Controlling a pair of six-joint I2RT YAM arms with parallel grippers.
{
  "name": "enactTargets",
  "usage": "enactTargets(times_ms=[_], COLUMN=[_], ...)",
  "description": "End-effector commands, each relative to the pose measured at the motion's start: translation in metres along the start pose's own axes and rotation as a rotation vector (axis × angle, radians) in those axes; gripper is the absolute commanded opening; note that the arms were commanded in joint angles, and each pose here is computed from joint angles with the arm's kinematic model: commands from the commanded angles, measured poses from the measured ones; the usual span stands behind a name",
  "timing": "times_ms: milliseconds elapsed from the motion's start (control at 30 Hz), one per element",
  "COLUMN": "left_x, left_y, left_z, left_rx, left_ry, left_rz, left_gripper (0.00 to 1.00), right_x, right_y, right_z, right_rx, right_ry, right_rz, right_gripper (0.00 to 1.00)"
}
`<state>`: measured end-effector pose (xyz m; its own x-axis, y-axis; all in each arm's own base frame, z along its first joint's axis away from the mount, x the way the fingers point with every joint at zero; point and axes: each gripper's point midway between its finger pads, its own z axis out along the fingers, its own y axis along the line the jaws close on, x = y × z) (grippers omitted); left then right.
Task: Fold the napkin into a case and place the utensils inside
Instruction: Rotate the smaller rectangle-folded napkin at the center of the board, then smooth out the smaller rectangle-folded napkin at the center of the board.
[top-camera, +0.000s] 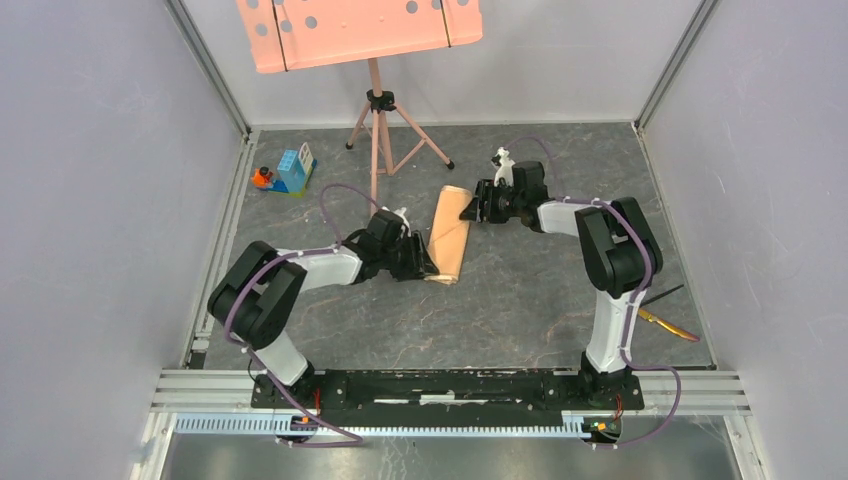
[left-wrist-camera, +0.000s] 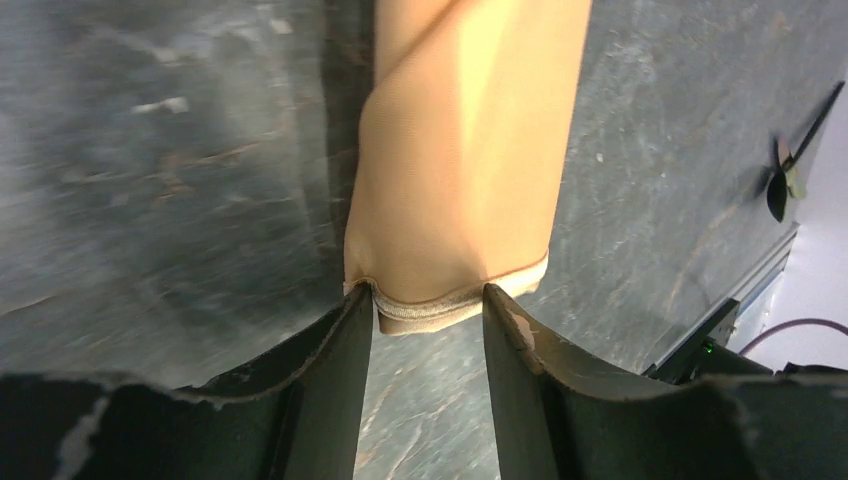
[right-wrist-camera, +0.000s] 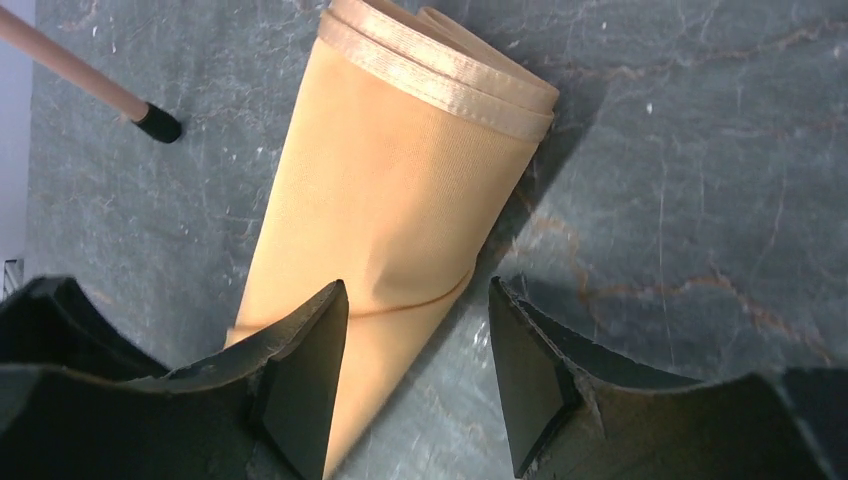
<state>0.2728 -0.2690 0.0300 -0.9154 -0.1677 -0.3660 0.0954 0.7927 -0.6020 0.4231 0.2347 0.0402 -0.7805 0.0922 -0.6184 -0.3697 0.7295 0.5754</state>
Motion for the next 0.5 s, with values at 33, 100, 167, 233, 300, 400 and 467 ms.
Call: enactTargets(times_ms=[33, 100, 167, 233, 300, 400, 467], left_x=[-0.013, -0.018, -0.022, -0.022, -0.025, -0.027, -0.023], left_y=[-0.042, -0.033, -0.030, -0.032, -0.044, -0.076, -0.090], left_z=[0.012, 0.000, -0.015, -0.028, -0.039, -0.037, -0.022], left_rx=[0.098, 0.032, 0.005, -0.002, 0.047, 0.211, 0.280], left_ry=[-0.038, -0.077, -0.105, -0.115, -0.136, -0.129, -0.070], left_rz=[0.005, 0.028, 0.056, 0.066, 0.042, -0.004, -0.023], left_gripper=[0.51, 0.54, 0.58, 0.60, 0.60, 0.48, 0.39], right_x=[-0.040, -0.049, -0.059, -0.070, -0.071, -0.069, -0.066], right_y=[0.002, -0.009, -0.012, 0.002, 0.025, 0.067, 0.081], right_z=[0.007, -0.005, -0.017, -0.022, -0.020, -0.007, 0.005], right_rx=[0.018, 0.124, 0.181, 0.140, 0.019, -0.236, -0.343], right_ry=[-0.048, -0.049, -0.060, -0.079, -0.080, -0.094, -0.081], right_rz=[-0.088, -0.137, -0.186, -0.220, -0.195, -0.113, -0.068], right_gripper=[0.60, 0.62, 0.64, 0.65, 0.66, 0.66, 0.64])
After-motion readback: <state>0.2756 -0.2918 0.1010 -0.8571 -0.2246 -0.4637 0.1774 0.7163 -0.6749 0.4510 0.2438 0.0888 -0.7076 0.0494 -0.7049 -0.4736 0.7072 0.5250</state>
